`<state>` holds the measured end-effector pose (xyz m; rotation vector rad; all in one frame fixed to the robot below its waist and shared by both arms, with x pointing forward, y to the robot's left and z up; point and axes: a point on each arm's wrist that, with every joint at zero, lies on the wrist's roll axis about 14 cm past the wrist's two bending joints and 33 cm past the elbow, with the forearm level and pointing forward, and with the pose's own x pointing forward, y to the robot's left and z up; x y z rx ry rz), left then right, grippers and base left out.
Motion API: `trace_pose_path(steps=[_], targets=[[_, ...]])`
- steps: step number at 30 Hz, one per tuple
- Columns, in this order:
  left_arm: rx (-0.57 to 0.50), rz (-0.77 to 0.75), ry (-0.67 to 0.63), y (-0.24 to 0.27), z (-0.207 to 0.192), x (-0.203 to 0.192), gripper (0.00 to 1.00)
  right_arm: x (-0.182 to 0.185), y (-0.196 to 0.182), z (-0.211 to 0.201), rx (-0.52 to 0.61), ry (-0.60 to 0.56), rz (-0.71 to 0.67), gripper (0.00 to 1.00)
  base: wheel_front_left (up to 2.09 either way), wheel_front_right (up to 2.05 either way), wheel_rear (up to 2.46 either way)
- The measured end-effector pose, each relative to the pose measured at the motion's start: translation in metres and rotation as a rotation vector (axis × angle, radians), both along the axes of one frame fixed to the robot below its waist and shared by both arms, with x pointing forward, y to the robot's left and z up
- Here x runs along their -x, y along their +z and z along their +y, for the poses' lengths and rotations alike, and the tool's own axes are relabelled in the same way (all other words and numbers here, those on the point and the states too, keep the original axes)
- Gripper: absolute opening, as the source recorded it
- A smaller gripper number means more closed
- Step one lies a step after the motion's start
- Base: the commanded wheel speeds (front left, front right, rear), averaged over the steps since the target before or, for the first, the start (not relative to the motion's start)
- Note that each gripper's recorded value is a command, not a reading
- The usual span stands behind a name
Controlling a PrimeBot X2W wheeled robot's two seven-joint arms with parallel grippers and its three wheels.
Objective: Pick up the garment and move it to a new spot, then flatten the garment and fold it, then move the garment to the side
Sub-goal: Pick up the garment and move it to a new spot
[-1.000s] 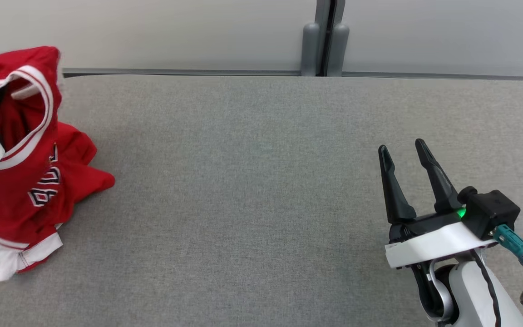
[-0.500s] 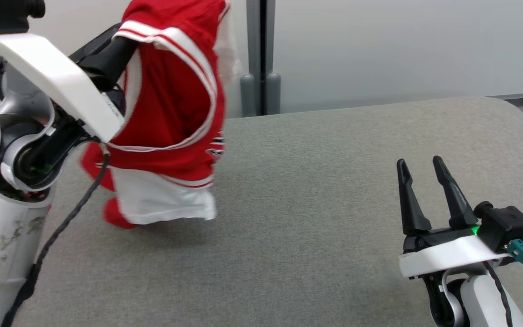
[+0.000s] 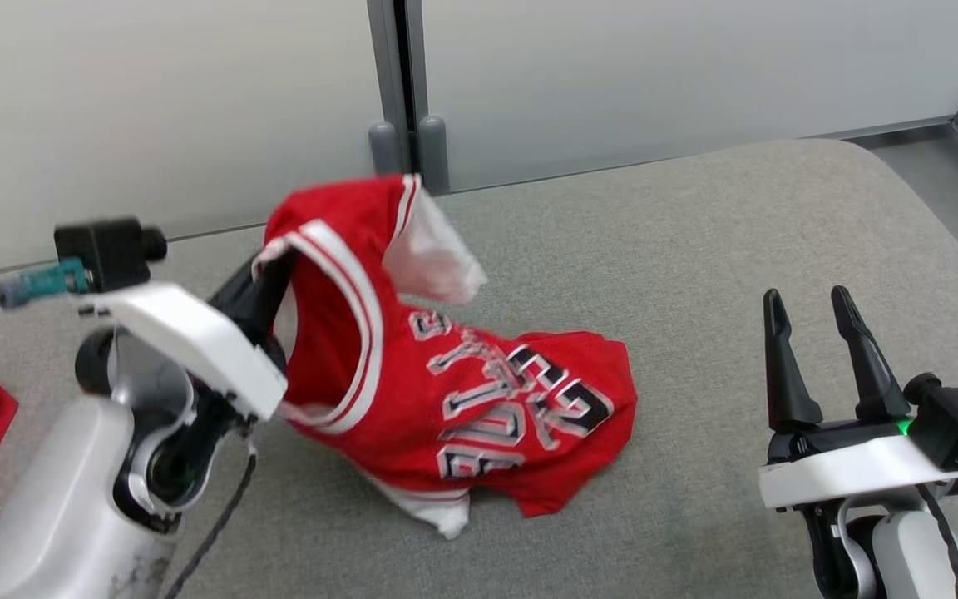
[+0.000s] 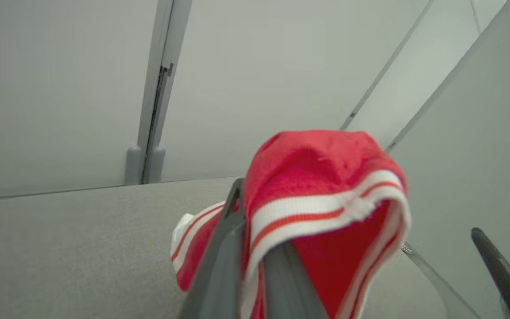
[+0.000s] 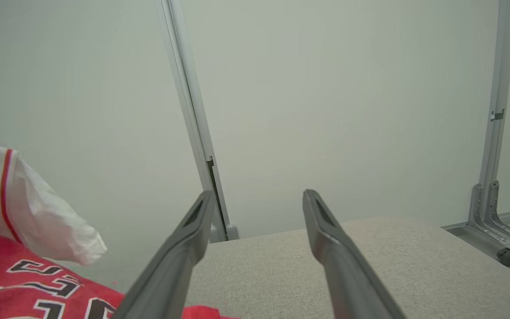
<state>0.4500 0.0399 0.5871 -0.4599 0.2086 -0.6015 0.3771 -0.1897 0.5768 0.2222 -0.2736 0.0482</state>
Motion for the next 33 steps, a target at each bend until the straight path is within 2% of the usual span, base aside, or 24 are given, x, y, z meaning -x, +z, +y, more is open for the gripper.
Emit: trace_pose_path(steps=[2, 3, 5, 10, 11, 12, 13, 14, 22, 29, 33], targets=[[-0.026, 0.071, 0.060, -0.039, 0.015, 0.001, 0.00, -0.002, -0.002, 0.002, 0.001, 0.006, 0.006, 1.00, 0.00, 0.00, 0.00], [-0.026, 0.071, 0.060, -0.039, 0.015, 0.001, 0.00, -0.002, -0.002, 0.002, 0.001, 0.006, 0.006, 1.00, 0.00, 0.00, 0.00], [-0.075, 0.150, 0.166, -0.085, 0.043, 0.003, 0.00, -0.006, -0.006, 0.007, 0.001, 0.022, 0.018, 1.00, 0.00, 0.00, 0.00], [-0.091, 0.210, 0.340, -0.125, 0.088, 0.004, 0.00, -0.012, -0.009, 0.022, 0.015, 0.068, 0.033, 1.00, 0.00, 0.00, 0.00], [-0.080, 0.224, 0.361, -0.130, 0.094, 0.006, 0.09, -0.013, -0.008, 0.026, 0.017, 0.081, 0.033, 1.00, 0.00, 0.00, 0.00], [-0.075, 0.240, 0.364, -0.136, 0.096, 0.009, 0.25, -0.014, -0.008, 0.030, 0.019, 0.092, 0.034, 1.00, 0.00, 0.00, 0.00], [-0.075, 0.240, 0.364, -0.136, 0.096, 0.009, 0.78, -0.014, -0.008, 0.030, 0.019, 0.092, 0.034, 1.00, 0.00, 0.00, 0.00], [-0.069, 0.261, 0.375, -0.143, 0.102, 0.011, 1.00, -0.015, -0.007, 0.035, 0.022, 0.109, 0.034, 1.00, 0.00, 0.00, 0.00], [-0.096, 0.168, 0.392, -0.129, 0.118, 0.008, 1.00, -0.018, -0.003, 0.053, 0.032, 0.164, 0.030, 1.00, 0.00, 0.00, 0.00], [-0.227, -0.013, 0.401, -0.100, 0.141, 0.006, 1.00, -0.019, -0.001, 0.056, 0.046, 0.180, 0.027, 1.00, 0.00, 0.00, 0.00], [-0.236, -0.116, 0.437, -0.073, 0.148, 0.013, 1.00, -0.016, 0.002, 0.053, 0.050, 0.176, 0.018, 1.00, 0.00, 0.00, 0.00]])
